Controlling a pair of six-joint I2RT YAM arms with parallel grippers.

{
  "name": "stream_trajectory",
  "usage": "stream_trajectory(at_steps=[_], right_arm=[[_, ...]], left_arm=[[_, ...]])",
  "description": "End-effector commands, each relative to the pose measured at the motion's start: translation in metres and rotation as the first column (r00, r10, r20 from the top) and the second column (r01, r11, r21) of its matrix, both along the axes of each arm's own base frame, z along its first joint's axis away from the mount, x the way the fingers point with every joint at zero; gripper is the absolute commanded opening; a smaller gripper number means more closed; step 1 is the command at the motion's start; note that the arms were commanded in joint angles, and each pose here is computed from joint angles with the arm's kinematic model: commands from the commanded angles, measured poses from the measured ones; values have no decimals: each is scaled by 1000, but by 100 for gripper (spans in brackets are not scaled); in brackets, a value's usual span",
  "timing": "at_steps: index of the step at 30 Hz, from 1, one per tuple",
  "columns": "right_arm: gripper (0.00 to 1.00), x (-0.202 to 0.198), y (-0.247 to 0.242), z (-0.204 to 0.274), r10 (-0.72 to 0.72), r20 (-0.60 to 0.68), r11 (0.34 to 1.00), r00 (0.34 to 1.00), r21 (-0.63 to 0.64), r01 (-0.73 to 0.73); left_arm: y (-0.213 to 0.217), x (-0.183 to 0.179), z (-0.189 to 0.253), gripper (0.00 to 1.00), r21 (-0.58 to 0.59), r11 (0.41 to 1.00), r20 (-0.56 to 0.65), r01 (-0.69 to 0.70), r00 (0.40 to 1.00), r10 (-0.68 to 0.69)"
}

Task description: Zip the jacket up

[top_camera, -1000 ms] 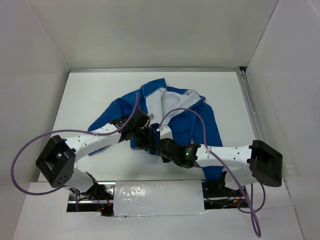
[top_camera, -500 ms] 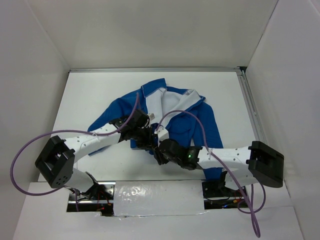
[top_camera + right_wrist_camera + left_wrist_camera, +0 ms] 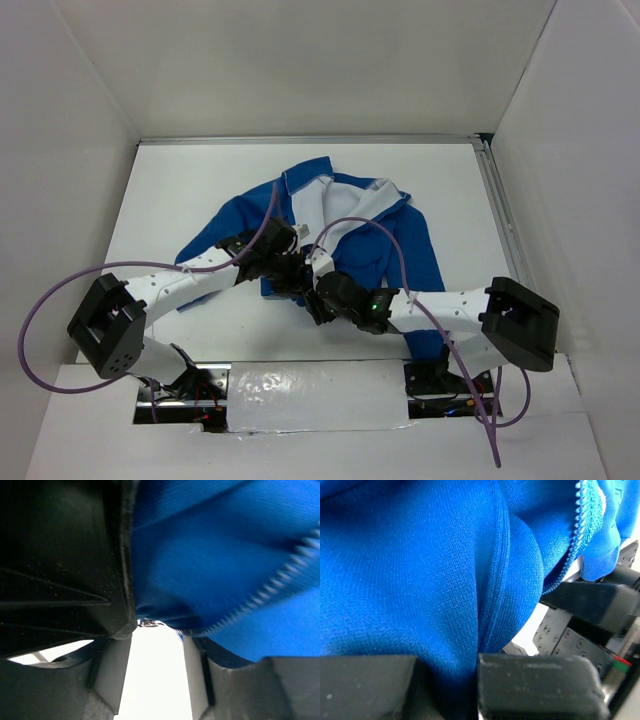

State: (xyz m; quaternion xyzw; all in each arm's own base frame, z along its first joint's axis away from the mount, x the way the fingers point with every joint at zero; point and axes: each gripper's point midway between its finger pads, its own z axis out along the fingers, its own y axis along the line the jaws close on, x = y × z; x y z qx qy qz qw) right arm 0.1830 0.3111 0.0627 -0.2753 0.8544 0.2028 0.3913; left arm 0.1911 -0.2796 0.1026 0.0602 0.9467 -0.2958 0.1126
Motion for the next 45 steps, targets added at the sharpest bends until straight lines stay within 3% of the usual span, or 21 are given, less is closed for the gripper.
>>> stream_trajectory(at_steps=[1,5,7,14,24,30,35,42,43,45], right_arm=[[48,20,25,26,-4,70,996,998,87,-2],[32,23,26,27,-18,80,995,997,100,10],[15,23,24,31,-21,90,994,996,106,12],[0,18,12,36,-34,72,996,997,89,28],[0,10,-14,22,-34,44,998,998,-42,36],[0,35,-36,41,-240,126,969,962,-28,246],[0,30,-24,58,-187,123,982,975,45,183],[0,11,2,62,-56,42,994,998,93,52],[0,6,4,61,-34,21,995,999,99,32],[0,2,8,62,-13,-1,994,1000,108,13]], left_arm=[[-16,0,27,0,-84,995,39,59,998,-56],[-16,0,28,0,-85,995,45,61,997,-57],[-15,0,27,0,-80,995,48,63,997,-59],[-11,3,21,0,-47,998,50,50,998,-48],[-2,10,12,0,16,999,85,36,996,-38],[1,11,7,0,43,997,90,59,994,-62],[-4,9,7,0,27,995,84,98,991,-100],[-10,6,35,57,-55,991,141,119,984,-110],[-9,7,38,78,-59,993,144,107,985,-98],[-3,5,45,81,-57,995,155,77,986,-67]])
